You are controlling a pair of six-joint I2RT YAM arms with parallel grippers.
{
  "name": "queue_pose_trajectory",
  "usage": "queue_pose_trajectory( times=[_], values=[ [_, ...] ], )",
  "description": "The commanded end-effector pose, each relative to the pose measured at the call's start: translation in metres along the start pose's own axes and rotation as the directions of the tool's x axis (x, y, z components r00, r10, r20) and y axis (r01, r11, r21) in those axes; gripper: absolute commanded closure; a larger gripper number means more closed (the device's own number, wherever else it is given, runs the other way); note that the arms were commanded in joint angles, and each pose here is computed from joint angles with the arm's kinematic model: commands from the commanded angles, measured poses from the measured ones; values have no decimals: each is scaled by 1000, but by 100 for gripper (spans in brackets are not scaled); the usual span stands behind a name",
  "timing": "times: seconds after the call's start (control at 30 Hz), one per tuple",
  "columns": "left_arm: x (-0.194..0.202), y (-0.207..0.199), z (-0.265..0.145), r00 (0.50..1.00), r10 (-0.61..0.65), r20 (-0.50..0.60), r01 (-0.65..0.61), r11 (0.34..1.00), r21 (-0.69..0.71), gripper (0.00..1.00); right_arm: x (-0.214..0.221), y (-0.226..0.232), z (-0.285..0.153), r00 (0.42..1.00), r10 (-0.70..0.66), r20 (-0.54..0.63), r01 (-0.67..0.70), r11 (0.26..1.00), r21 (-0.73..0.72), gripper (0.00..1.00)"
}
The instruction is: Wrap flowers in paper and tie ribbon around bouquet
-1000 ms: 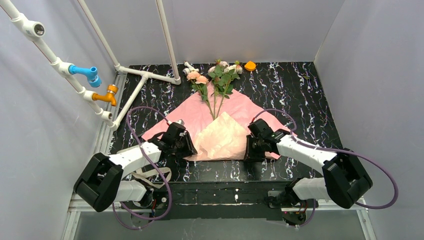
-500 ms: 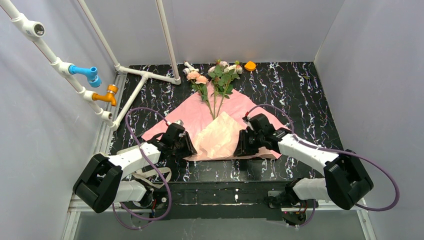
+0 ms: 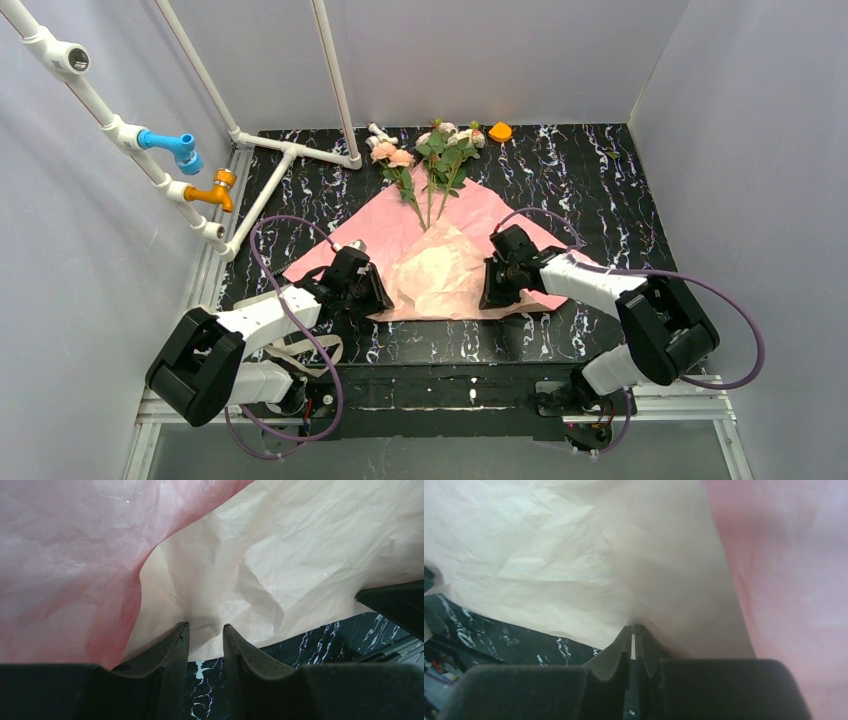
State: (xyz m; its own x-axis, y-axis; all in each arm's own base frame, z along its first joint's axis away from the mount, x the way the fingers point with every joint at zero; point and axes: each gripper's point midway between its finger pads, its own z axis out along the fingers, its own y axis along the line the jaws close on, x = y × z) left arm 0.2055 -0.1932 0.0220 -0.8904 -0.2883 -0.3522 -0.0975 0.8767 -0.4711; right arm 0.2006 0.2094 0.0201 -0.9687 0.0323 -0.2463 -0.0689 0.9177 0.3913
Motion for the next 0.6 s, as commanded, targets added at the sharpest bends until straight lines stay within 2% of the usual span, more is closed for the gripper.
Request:
queue_pose_trajectory(
  times=[0.0, 0.13, 0.2, 0.47, 0.57],
  values=[
    [20, 35, 3, 999, -5, -46, -1, 992, -125, 70, 17, -74, -20, 1000, 25, -9, -20, 937, 348, 85],
    [21, 36, 4, 999, -11, -47, 5, 992, -127, 71, 19, -107, -46, 996, 90, 30, -93, 874, 477, 84],
    [21, 37, 4, 999, -12, -48, 6, 992, -130, 71, 23, -109, -51, 991, 124, 54, -135, 867, 480, 84],
    [23, 38, 5, 999, -17, -49, 10, 991, -132, 71, 18, -150, -70, 951, 237, 198, -309, 729, 611, 85],
    [18, 41, 4, 1000, -9, -28, 5, 989, -146, 71, 12, -153, -74, 942, 248, 228, -336, 715, 613, 85]
  ],
)
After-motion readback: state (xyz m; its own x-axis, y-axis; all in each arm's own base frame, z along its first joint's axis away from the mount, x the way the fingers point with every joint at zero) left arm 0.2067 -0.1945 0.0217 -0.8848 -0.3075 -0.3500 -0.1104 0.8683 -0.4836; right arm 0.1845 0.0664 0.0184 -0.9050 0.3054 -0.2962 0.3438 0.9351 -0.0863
